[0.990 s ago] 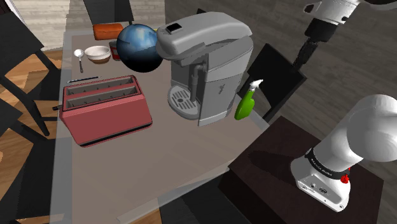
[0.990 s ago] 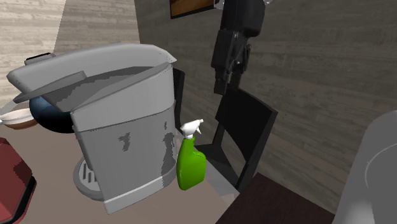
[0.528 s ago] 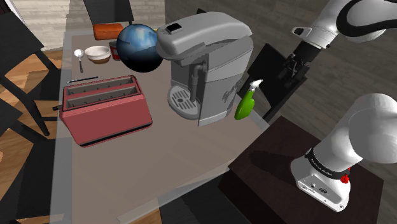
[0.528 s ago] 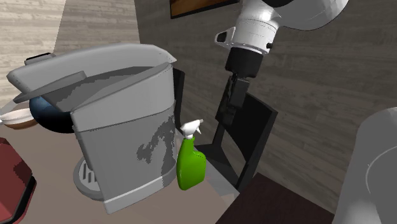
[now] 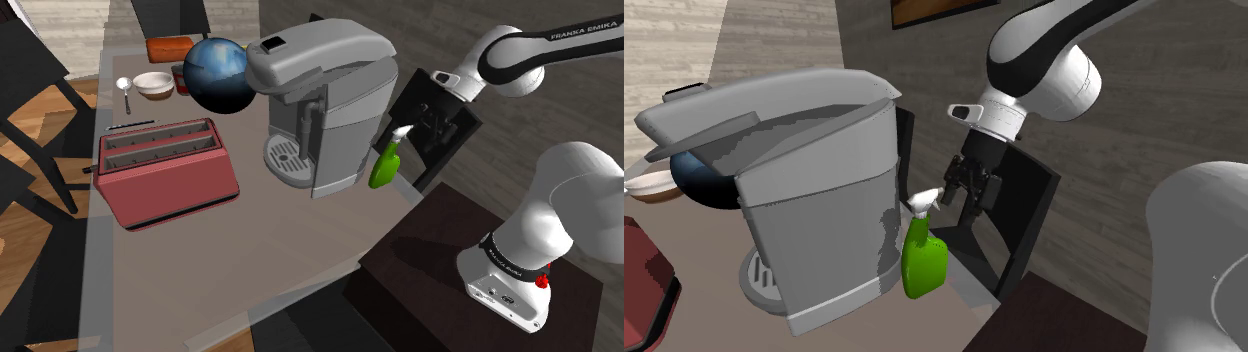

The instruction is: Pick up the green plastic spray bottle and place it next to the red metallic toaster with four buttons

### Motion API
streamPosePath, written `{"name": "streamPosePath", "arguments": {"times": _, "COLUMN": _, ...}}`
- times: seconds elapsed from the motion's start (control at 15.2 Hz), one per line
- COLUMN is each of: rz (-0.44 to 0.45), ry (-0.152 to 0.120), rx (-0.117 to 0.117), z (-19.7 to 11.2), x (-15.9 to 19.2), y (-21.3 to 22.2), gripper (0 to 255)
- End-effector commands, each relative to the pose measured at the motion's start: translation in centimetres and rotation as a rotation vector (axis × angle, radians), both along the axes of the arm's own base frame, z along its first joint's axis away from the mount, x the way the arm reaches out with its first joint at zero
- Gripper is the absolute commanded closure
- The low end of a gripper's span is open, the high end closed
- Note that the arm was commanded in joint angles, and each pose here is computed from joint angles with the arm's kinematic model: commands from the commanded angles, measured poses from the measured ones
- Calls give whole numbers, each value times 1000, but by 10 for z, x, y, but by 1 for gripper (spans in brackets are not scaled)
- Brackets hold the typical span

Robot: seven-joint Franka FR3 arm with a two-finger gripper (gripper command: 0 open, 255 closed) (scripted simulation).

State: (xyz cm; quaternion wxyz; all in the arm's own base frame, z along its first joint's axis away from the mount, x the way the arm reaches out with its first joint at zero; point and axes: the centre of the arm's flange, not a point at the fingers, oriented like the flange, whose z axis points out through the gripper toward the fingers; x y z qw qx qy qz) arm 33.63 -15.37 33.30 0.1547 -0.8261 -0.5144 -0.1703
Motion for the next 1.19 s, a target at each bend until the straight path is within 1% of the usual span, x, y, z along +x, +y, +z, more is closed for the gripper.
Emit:
{"name": "streamPosePath", "arguments": {"times": 0.0, "rz": 117, "ry": -53, "rx": 20, "z": -24, "x": 15, "y": -3, "gripper": 0}}
{"name": "streamPosePath", "arguments": {"times": 0.07, "rz": 171, "ry": -77, "rx": 32, "z": -35, "x": 24, "y": -4, "gripper": 0}}
{"name": "streamPosePath", "arguments": {"times": 0.13, "rz": 196, "ry": -88, "rx": 37, "z": -41, "x": 29, "y": -4, "gripper": 0}}
{"name": "streamPosePath", "arguments": {"times": 0.66, "rz": 196, "ry": -88, "rx": 37, "z": -75, "x": 33, "y": 15, "gripper": 0}}
{"name": "streamPosePath", "arguments": {"times": 1.12, "rz": 196, "ry": -88, "rx": 37, "z": -75, "x": 33, "y": 15, "gripper": 0}}
